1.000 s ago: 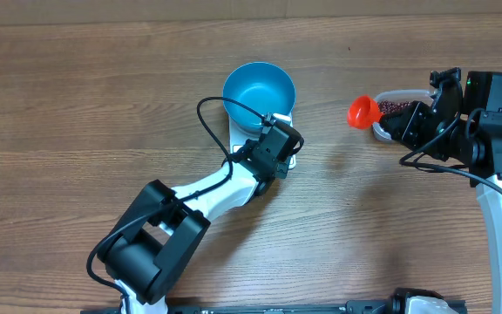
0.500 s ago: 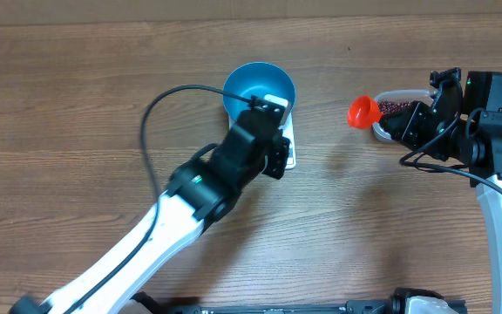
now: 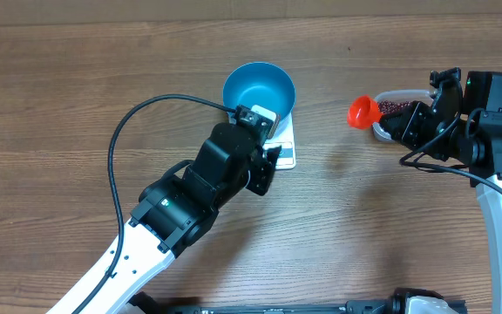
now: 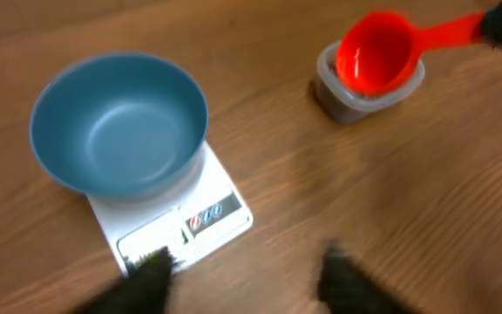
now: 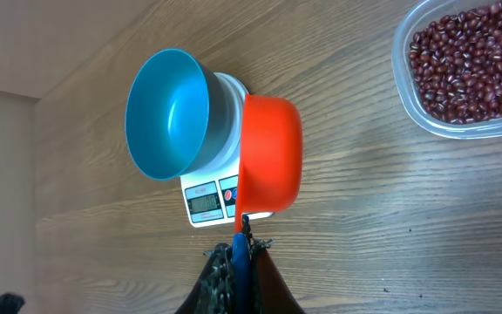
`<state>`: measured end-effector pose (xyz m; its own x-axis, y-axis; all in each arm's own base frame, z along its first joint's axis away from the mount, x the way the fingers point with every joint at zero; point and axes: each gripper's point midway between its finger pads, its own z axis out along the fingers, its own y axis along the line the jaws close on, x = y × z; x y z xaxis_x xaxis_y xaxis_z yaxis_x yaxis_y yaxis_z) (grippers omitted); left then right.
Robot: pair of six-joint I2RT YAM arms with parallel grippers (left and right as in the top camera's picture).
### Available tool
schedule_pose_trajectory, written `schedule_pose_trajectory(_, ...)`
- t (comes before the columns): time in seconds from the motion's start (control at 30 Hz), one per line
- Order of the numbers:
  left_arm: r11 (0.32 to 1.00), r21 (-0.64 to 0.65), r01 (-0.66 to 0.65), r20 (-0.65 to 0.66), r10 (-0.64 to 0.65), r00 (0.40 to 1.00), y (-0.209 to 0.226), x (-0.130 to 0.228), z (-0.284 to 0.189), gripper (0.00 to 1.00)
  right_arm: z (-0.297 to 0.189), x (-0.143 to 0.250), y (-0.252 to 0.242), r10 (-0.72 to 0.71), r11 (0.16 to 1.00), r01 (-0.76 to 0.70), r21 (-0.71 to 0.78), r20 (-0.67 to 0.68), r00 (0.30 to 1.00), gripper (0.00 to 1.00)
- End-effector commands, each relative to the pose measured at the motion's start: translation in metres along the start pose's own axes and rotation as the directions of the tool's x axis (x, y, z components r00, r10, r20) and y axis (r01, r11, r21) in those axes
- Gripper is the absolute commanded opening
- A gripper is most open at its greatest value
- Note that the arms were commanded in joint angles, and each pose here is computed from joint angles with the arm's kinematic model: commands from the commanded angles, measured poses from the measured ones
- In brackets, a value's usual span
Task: Scoop item into bowl and weigh 150g on scale
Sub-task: 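Withdraw the left gripper from the scale toward the front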
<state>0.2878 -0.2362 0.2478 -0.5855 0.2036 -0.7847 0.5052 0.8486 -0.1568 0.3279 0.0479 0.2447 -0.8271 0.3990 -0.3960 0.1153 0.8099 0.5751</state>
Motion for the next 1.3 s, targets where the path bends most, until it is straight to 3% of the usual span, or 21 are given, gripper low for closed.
schedule_pose_trajectory(0.0,1.000,0.003,-0.011,-0.033,0.011,0.999,0.000,0.006,-0.002,0.99,-0.012,-0.007,0.008,-0.030,0.999,0.030,-0.010,0.045,0.999,0.04)
schedule_pose_trajectory(0.23,1.000,-0.009,-0.016,-0.106,0.015,0.994,0.002,0.023,0.006,1.00,-0.012,-0.007,0.008,-0.029,1.000,0.029,-0.010,0.045,0.999,0.04)
schedule_pose_trajectory(0.43,0.975,-0.018,-0.220,-0.198,0.212,0.957,0.013,0.044,0.003,1.00,-0.012,-0.008,0.007,-0.030,1.000,0.031,-0.008,0.048,0.998,0.04)
schedule_pose_trajectory(0.53,0.966,-0.053,-0.253,-0.249,0.233,0.940,0.030,0.053,0.000,1.00,-0.012,-0.008,0.006,-0.029,1.000,0.029,-0.002,0.048,0.998,0.04)
schedule_pose_trajectory(0.67,0.973,-0.048,-0.227,-0.274,0.205,0.939,0.049,0.056,-0.002,1.00,-0.012,-0.008,0.005,-0.027,1.000,0.027,0.006,0.047,0.999,0.04)
schedule_pose_trajectory(0.87,0.962,0.179,-0.207,-0.221,0.245,0.944,0.047,0.051,-0.003,0.99,-0.012,-0.007,0.004,-0.025,1.000,0.025,0.007,0.044,0.999,0.04)
schedule_pose_trajectory(1.27,0.969,0.191,-0.155,-0.372,0.218,0.902,0.070,0.086,0.033,0.99,-0.012,-0.006,0.003,-0.023,1.000,0.022,0.015,0.043,0.999,0.04)
